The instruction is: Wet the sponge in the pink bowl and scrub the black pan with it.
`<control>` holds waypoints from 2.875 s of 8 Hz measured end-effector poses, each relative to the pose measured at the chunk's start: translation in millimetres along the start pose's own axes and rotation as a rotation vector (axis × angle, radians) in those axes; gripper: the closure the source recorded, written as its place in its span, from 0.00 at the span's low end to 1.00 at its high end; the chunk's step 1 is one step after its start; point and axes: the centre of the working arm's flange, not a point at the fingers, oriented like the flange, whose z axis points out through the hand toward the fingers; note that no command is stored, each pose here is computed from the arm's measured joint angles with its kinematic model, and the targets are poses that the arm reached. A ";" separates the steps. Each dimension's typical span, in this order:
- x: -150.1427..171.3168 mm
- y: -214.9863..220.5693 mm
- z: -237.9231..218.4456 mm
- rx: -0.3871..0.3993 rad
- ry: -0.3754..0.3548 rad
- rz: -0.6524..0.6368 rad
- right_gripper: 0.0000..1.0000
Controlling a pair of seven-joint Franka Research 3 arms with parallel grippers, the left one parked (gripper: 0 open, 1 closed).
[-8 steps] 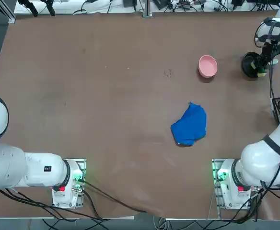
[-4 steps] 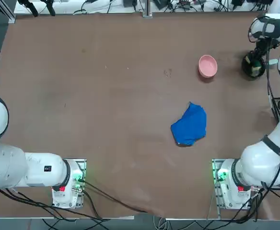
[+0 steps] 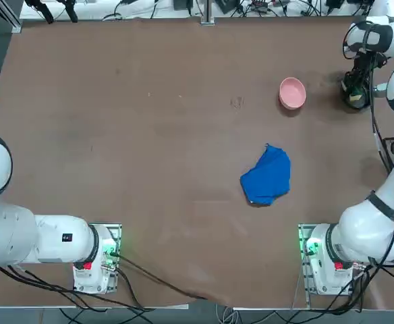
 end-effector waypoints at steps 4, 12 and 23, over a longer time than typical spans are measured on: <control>-23.3 2.4 -39.9 0.019 -0.027 0.020 0.63; -13.7 -94.8 -180.5 0.031 0.174 0.050 0.63; 74.2 -540.7 -127.8 0.004 0.209 0.131 0.62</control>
